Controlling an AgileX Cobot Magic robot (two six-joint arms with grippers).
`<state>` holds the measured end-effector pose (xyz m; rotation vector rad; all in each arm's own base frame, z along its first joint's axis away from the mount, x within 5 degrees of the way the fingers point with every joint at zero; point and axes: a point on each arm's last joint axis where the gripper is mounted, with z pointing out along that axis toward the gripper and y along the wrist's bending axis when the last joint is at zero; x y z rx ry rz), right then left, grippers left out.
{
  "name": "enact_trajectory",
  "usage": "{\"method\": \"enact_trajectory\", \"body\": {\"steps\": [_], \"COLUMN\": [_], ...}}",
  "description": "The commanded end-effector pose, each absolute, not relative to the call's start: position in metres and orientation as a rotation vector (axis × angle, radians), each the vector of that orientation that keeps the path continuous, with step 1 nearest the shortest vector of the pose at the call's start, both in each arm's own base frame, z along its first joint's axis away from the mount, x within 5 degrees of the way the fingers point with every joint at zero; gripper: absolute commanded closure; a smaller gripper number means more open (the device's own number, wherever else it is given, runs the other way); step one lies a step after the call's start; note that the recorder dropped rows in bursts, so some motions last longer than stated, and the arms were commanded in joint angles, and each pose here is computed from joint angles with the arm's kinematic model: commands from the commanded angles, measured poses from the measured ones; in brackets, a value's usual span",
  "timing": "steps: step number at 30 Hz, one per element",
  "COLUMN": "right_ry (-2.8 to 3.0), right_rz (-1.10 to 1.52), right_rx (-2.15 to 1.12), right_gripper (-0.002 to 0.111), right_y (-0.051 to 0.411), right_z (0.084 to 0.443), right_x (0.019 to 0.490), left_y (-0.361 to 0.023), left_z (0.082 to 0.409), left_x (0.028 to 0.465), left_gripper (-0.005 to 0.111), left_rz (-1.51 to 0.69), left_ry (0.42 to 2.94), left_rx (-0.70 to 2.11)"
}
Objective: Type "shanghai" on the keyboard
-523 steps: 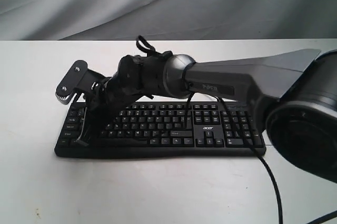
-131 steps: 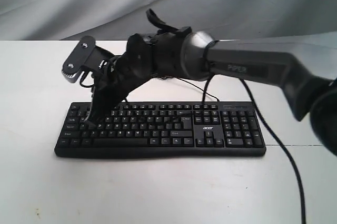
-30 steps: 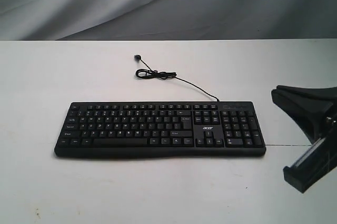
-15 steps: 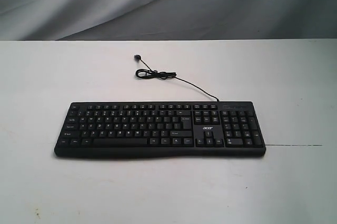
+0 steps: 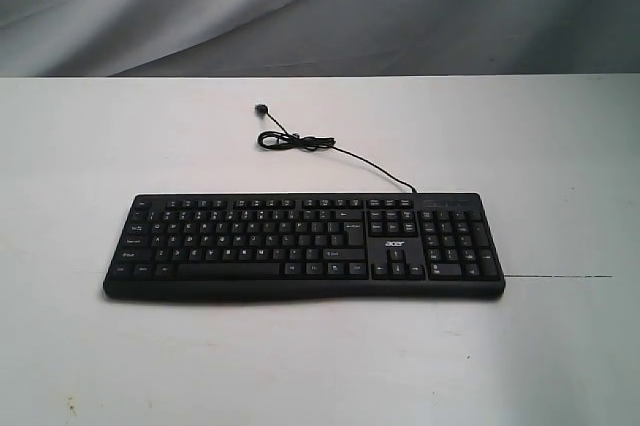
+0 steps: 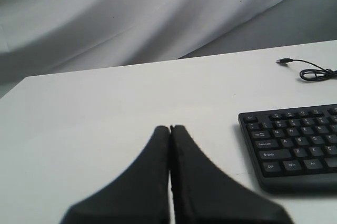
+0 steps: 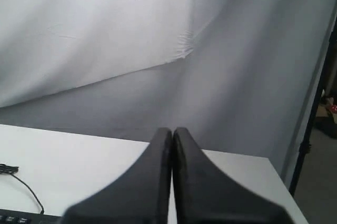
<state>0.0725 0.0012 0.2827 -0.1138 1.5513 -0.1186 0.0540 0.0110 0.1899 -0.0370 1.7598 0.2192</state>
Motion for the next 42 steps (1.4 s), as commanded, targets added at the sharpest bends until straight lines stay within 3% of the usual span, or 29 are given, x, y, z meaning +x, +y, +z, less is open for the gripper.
{"method": "enact_trajectory", "body": {"steps": [1,20,42], "right_ry": [1.631,1.694,1.837], "right_rz": [-0.152,-0.195,-0.179], "right_rx": [-0.130,-0.094,-0.125], "right_gripper": [0.108,0.108,0.108], "right_y": [-0.001,-0.005,-0.003], "right_z": [0.266,0.200,0.182], "right_x": [0.080,0.065,0.055], "left_y": [0.010,0.010,0.010], "left_z": [0.189,0.189,0.189], "left_x": [0.054,0.054,0.054], "left_gripper": [0.107,0.107,0.107], "left_rz": [0.208,0.208,0.208], "left_ry": [1.750,1.750,1.750], "left_rx": [-0.034,-0.034,-0.034]}}
